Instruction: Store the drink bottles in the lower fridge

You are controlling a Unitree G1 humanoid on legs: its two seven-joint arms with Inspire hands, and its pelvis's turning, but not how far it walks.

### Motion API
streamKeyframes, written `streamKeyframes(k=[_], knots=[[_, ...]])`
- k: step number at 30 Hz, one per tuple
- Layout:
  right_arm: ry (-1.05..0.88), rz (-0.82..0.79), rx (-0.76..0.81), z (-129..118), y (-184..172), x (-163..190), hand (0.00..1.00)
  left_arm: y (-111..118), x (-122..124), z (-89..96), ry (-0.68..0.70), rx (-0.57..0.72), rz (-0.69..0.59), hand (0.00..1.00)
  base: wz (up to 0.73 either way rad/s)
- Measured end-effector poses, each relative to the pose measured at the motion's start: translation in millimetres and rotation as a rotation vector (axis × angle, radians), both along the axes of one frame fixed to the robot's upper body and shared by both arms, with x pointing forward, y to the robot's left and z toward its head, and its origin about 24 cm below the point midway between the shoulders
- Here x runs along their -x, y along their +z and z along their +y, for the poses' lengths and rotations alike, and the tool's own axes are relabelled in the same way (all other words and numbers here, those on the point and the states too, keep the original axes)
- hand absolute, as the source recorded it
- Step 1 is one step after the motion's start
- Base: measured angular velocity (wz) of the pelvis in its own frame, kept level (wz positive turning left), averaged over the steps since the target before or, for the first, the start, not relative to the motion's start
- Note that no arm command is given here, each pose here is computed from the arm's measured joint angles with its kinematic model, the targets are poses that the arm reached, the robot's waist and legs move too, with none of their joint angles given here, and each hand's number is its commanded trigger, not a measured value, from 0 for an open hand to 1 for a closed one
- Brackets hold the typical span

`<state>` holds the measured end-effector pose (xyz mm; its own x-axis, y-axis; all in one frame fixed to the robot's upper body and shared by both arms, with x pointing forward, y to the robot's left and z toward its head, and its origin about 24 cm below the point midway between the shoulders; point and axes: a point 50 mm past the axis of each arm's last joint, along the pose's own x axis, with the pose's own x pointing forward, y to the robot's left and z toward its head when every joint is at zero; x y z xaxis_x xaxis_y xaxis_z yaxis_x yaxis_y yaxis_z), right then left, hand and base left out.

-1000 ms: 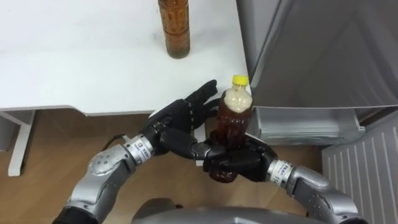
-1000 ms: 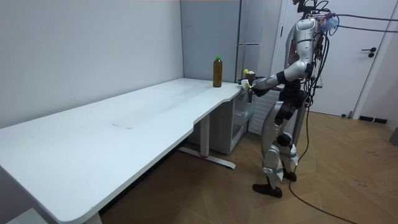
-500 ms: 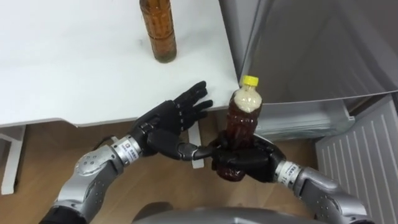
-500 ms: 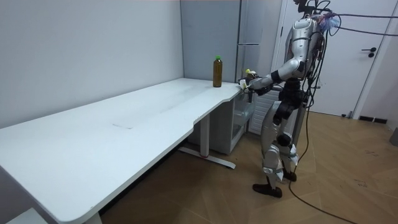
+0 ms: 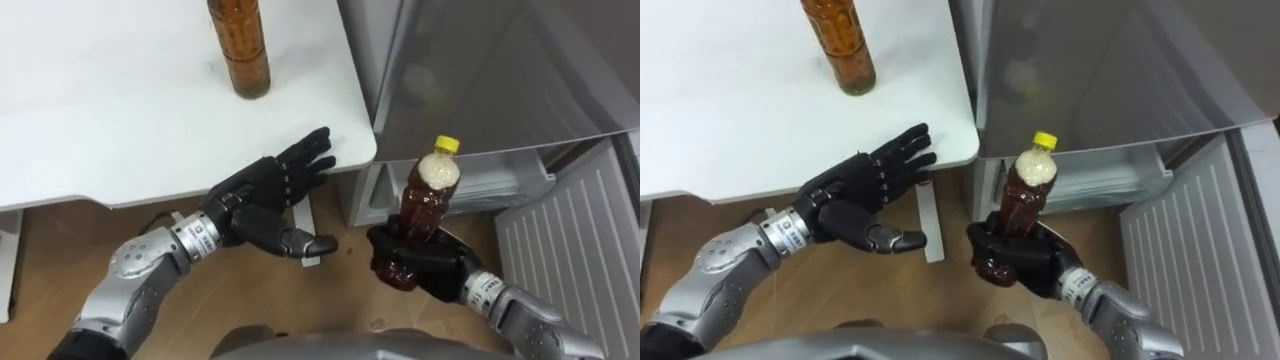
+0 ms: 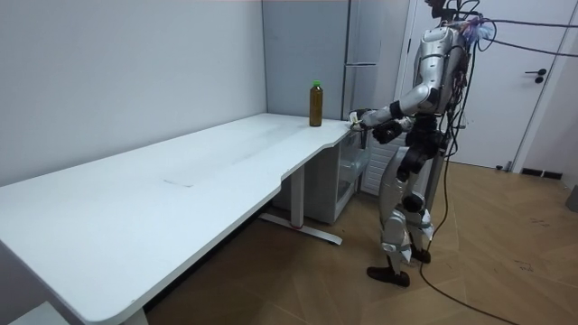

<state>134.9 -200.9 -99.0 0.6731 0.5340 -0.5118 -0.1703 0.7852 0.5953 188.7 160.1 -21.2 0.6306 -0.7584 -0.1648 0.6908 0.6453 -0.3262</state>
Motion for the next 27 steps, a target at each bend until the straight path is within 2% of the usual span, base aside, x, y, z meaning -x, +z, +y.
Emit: streamKeyframes(k=[4, 14, 27], knots=[[-0.078, 0.053, 0.000, -5, -11, 10, 1.00, 28, -7, -14.7, -0.054, 0.046, -0.127, 0.00, -0.07], [-0.143, 0.208, 0.041, -18, -30, 39, 1.00, 55, -9, -30.0, -0.101, 0.089, -0.238, 0.00, -0.04], [-0.141, 0.241, 0.028, -18, -34, 46, 1.00, 55, -7, -48.5, -0.197, 0.131, -0.203, 0.00, 0.03]])
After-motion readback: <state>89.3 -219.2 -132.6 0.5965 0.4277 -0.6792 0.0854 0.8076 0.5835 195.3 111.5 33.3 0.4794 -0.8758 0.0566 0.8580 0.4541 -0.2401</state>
